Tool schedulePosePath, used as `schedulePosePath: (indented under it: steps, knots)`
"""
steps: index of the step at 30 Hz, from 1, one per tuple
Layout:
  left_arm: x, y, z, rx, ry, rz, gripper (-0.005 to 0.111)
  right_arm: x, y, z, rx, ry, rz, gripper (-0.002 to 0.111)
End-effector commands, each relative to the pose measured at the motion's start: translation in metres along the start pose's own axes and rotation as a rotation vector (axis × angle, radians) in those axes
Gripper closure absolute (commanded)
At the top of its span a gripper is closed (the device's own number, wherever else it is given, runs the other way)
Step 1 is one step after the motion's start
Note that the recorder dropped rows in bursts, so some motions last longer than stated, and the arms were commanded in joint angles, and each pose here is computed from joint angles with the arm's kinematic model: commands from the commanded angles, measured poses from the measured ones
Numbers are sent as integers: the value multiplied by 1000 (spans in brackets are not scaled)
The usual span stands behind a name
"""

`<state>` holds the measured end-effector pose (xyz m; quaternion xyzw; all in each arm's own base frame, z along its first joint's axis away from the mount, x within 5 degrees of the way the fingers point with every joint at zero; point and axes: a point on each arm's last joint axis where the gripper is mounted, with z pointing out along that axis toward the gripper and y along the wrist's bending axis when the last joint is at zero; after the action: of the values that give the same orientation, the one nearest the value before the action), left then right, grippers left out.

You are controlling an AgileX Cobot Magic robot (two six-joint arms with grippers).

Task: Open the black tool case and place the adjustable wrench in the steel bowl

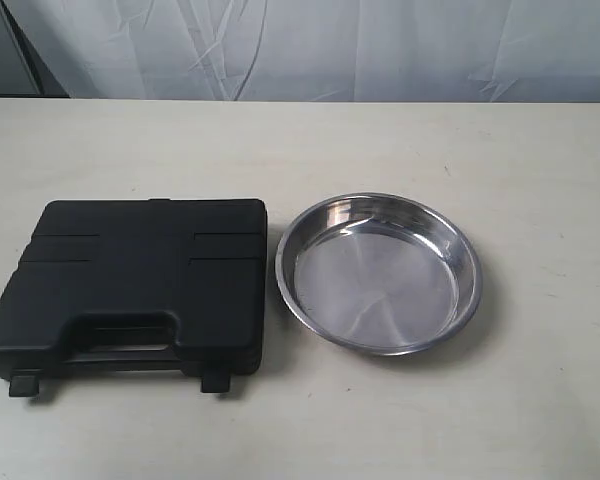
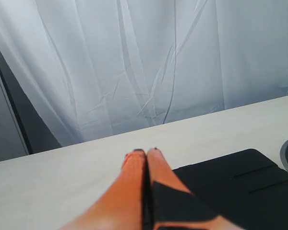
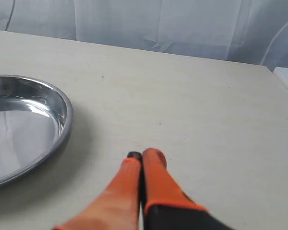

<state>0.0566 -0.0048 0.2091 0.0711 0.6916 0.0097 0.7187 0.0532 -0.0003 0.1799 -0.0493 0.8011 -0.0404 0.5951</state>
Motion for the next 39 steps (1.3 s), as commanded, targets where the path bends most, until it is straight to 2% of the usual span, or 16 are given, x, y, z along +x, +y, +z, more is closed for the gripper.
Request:
schedulePosePath:
  steps: [1,6,11,24,26,34,39]
  knots:
    - [0,0,0,6,-4,0,107,-1,-1,0,10,-16,-11,109]
    - [0,0,0,6,-4,0,107,-1,-1,0,10,-16,-11,109]
    - [0,0,0,6,-4,0,107,0,-3,0,40,-12,-96,109]
    - [0,0,0,6,-4,0,107,-6,-4,0,47,-74,-101,109]
    - [0,0,0,6,-4,0,107,-10,-4,-1,50,-116,-102,109]
    - [0,0,0,6,-4,0,107,-45,-5,-13,78,-524,-46,109]
    - [0,0,0,6,-4,0,107,-50,-6,-16,86,-593,-46,109]
